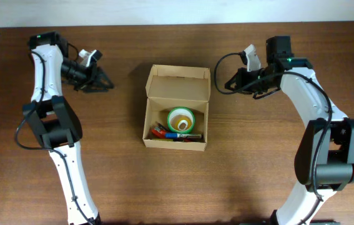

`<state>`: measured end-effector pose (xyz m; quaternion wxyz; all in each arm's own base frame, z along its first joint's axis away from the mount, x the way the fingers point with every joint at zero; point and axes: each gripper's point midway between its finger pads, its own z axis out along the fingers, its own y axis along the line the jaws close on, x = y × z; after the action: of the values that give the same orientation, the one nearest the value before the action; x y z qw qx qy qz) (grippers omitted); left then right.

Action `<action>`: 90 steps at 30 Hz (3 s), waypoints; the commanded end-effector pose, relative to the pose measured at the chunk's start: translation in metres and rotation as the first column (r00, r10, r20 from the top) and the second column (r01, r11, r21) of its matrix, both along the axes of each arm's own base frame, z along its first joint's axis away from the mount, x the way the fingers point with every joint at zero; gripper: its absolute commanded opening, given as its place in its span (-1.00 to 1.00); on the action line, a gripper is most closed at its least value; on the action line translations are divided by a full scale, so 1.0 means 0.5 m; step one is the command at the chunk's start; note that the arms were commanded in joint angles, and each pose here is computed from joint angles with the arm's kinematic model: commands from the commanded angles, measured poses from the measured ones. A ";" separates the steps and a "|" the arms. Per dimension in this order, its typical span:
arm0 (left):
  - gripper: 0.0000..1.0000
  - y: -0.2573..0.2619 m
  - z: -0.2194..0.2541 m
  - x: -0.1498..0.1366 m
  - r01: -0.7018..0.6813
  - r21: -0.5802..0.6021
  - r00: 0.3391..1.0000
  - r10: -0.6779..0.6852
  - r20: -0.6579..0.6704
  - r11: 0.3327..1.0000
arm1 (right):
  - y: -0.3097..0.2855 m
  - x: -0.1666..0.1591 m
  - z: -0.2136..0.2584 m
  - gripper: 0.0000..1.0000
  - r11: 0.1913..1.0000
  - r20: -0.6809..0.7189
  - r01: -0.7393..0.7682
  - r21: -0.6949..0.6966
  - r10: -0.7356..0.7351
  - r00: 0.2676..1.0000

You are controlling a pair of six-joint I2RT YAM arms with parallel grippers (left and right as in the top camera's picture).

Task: Pack container
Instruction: 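Raise the left arm and bring both grippers to the box lid, then push the box lid closed with both grippers from above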

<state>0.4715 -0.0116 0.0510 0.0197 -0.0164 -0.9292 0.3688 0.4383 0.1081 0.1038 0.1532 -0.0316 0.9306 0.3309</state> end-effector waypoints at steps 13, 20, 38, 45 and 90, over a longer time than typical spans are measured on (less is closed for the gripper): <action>-0.97 -0.100 0.094 0.079 -0.004 -0.423 0.976 0.097 0.197 0.906 | 0.048 0.031 -0.043 -0.93 0.955 -0.099 0.019 0.296 0.011 0.995; -0.97 -0.167 0.051 0.075 -0.003 -0.492 0.990 0.073 0.123 0.870 | 0.048 0.058 -0.062 -0.93 0.950 -0.096 0.052 0.309 -0.023 0.995; -0.97 -0.250 -0.033 0.033 0.021 -0.471 1.000 -0.023 0.001 0.882 | 0.048 0.053 -0.130 -0.93 0.949 -0.163 0.072 0.307 -0.022 0.986; -0.97 -0.253 -0.047 0.022 0.032 -0.434 0.999 -0.045 -0.019 0.900 | 0.051 0.057 -0.125 -0.93 0.945 -0.144 0.060 0.322 -0.014 0.990; -0.97 -0.396 0.267 0.017 0.366 -0.206 0.863 -0.248 0.441 0.908 | 0.113 0.065 0.131 -0.93 0.971 0.166 -0.182 0.152 0.157 0.974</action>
<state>0.4838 -0.2063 0.1644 -0.1003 -0.2309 -0.8306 0.4966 0.4716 0.1631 0.1413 0.1585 -0.0870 0.8817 0.4358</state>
